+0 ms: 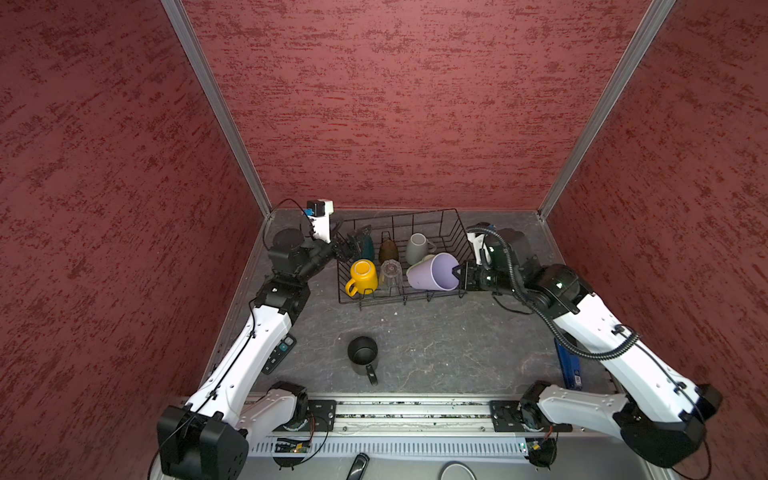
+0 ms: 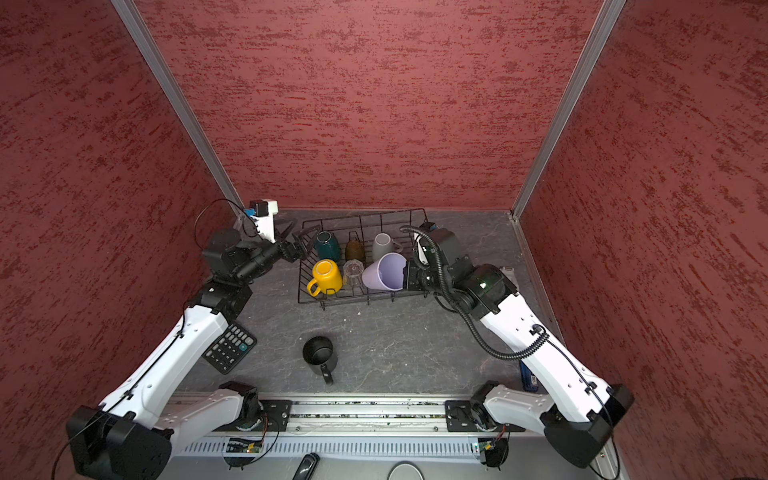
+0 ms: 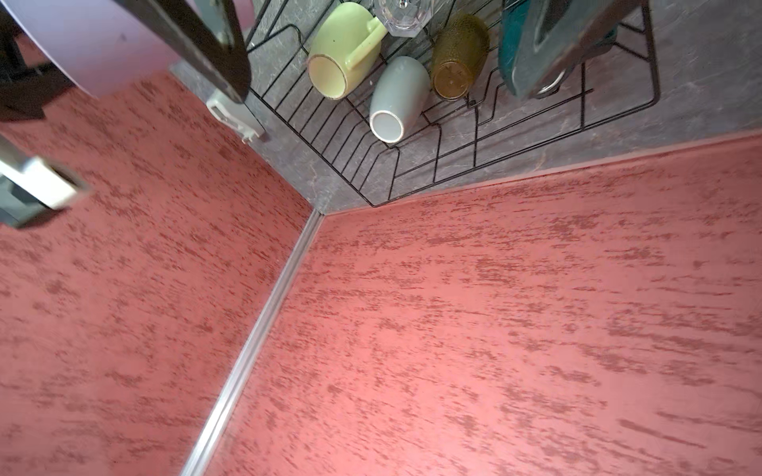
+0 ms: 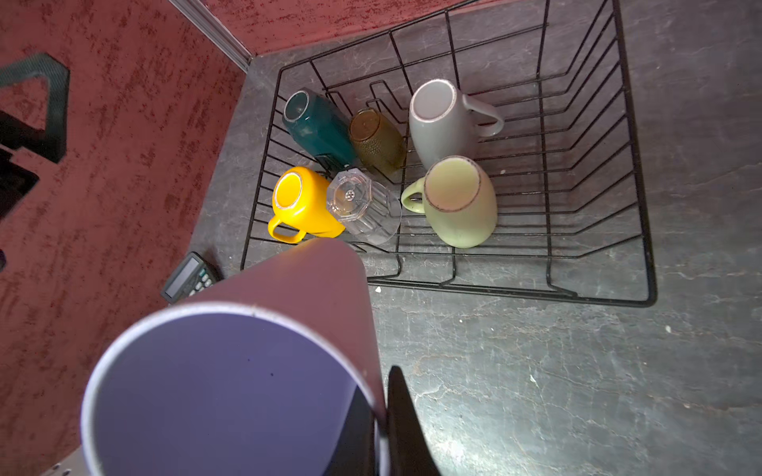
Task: Load cups into a dish rack
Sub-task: Pick up the cup from the center of the table, then place the cup upside down at the dish rack.
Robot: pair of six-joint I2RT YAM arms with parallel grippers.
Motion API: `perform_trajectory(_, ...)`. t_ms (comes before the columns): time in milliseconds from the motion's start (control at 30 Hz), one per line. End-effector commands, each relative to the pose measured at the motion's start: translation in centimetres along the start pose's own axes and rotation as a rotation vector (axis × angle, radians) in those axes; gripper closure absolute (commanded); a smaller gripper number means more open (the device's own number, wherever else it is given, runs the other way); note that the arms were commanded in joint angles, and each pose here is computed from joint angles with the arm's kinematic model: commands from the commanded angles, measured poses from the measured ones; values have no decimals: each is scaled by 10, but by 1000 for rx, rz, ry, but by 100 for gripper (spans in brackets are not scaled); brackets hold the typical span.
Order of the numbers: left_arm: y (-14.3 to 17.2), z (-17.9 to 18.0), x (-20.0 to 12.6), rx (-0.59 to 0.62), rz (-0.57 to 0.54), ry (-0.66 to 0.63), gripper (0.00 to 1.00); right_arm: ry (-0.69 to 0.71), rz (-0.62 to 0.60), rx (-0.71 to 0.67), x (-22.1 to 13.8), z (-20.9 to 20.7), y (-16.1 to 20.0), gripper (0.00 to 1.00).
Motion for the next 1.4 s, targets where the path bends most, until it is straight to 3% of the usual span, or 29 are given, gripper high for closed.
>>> perform_trajectory(0, 5, -16, 6, 187, -64, 164, 0, -182, -48, 24, 2, -2, -20, 100)
perform_trajectory(167, 28, -33, 14, 396, -162, 317, 0, -240, -81, 90, 10, -36, -40, 100)
perform_trajectory(433, 48, -45, 41, 481, -123, 593, 0, -423, -130, 67, 6, -37, -62, 100)
perform_trajectory(933, 40, -50, 72, 519, -202, 660, 0, -692, -26, 40, 10, -25, -56, 100)
perform_trajectory(1367, 36, -65, 80, 513, -264, 778, 1, -765, -9, 72, 14, -25, -54, 100)
Point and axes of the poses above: each gripper's point midway between its finger pads, its own x axis out along the fingers, its own z axis along the line the jaws close on, y = z × x, the point moved 10 cm from there along -x, back along the fingers, and after that the axes turned 2 degrees about x, right-handed, at the moved point
